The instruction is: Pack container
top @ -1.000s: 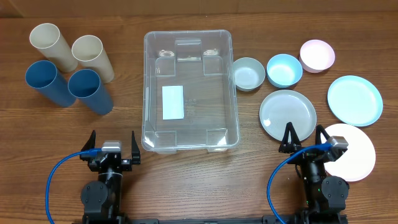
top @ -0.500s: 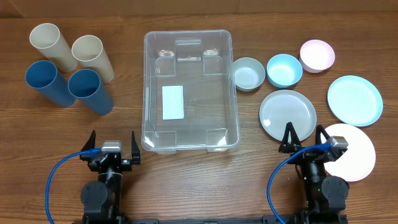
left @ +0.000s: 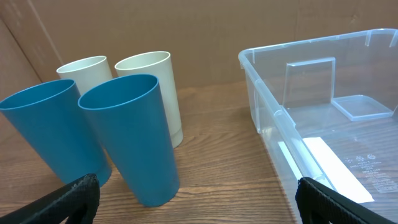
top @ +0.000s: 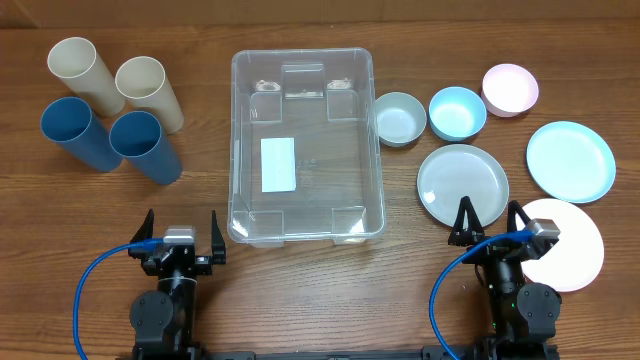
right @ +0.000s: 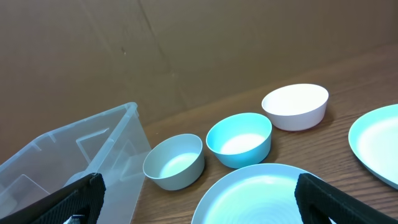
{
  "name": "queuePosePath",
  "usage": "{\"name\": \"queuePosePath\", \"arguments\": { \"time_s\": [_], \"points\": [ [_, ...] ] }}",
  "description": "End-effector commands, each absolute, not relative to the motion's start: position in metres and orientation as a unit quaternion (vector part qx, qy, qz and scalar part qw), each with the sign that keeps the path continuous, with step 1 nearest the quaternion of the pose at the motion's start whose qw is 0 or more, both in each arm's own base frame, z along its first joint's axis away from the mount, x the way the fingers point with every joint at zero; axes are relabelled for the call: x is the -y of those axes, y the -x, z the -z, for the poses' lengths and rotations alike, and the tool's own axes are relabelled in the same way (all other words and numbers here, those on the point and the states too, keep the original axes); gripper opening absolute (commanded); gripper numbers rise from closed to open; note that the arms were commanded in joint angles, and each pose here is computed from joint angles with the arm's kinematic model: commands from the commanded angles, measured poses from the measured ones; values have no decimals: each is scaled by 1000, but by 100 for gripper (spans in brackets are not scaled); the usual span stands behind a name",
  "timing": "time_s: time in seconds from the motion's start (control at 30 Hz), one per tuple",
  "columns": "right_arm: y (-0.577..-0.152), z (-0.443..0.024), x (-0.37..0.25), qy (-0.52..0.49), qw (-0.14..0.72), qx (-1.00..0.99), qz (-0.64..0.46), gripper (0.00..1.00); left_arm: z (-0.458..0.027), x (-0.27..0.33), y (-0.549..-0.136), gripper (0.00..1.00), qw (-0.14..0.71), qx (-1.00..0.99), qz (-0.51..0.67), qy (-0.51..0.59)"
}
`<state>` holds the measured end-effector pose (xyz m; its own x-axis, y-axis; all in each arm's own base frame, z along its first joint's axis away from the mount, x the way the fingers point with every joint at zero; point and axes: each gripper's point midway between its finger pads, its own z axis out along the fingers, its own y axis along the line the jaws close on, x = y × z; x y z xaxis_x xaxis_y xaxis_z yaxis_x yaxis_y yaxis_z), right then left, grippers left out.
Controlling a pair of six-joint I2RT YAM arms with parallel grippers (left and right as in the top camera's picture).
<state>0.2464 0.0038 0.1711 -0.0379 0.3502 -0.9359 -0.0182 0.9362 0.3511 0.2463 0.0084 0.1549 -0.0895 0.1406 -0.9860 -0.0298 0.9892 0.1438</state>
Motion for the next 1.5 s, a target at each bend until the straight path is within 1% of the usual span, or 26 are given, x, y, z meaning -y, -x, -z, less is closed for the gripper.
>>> {"name": "queuePosePath", "arguments": {
  "time_s": [0.0,0.17,0.23,0.33,0.4,0.5,0.6,0.67,0.73,0.8,0.83,0.87,0.93,1.03,1.13,1.2,1.27,1.33,1.37,1.47],
  "points": [
    [-246,-170,-3,-116,686,-705,-134,100,-157,-9,-246,100,677,-731,-72,-45],
    [-246,-170,-3,-116,686,-705,-134,100,-157,-9,-246,100,677,-731,-72,-45],
    [-247,-176,6,-133,699,-693,-115,100,-157,-9,-246,100,677,-731,-72,-44],
    [-246,-174,7,-136,696,-696,-112,100,-157,-9,-246,100,677,-731,-72,-45],
    [-244,-178,30,-182,707,-680,-69,100,-157,-9,-246,100,677,-731,-72,-45],
    [-242,-201,18,-146,722,-671,-85,100,-156,-9,-246,100,676,-732,-72,-45],
    [-234,-218,15,-165,682,-705,-105,100,-157,-9,-246,100,677,-731,-72,-45],
    [-233,-245,15,-166,668,-718,-101,100,-157,-9,-246,100,677,-731,-72,-45],
    [-238,-284,15,-166,652,-734,-96,100,-156,-9,-246,100,676,-732,-72,-44],
    [-255,-310,15,-160,602,-778,-76,100,-156,-9,-246,100,676,-732,-72,-45],
    [-265,-314,15,-150,570,-806,-59,100,-157,-9,-246,100,677,-731,-72,-45],
    [-277,-316,16,-127,519,-844,-34,100,-156,-9,-246,100,676,-732,-72,-45],
    [-293,-318,17,-95,460,-883,-6,100,-156,-9,-246,100,676,-732,-72,-45],
    [-311,-301,3,-89,368,-925,-39,100,-157,-9,-246,100,677,-731,-72,-45],
    [-326,-257,-21,-73,271,-954,-101,100,-157,-9,-246,100,677,-731,-72,-45],
    [-338,-227,-25,-82,223,-965,-112,100,-157,-9,-246,100,677,-731,-72,-45],
    [-341,-210,-20,-152,188,-964,-114,100,-156,-9,-246,100,676,-732,-72,-45],
    [-339,-178,-8,-240,126,-959,-88,100,-156,-9,-246,100,676,-732,-72,-45],
    [-338,-168,-4,-257,109,-958,-73,100,-157,-9,-246,100,677,-731,-72,-45],
    [-330,-137,-3,-258,55,-963,-55,100,-157,-9,-246,100,677,-731,-72,-45]
  ]
}}
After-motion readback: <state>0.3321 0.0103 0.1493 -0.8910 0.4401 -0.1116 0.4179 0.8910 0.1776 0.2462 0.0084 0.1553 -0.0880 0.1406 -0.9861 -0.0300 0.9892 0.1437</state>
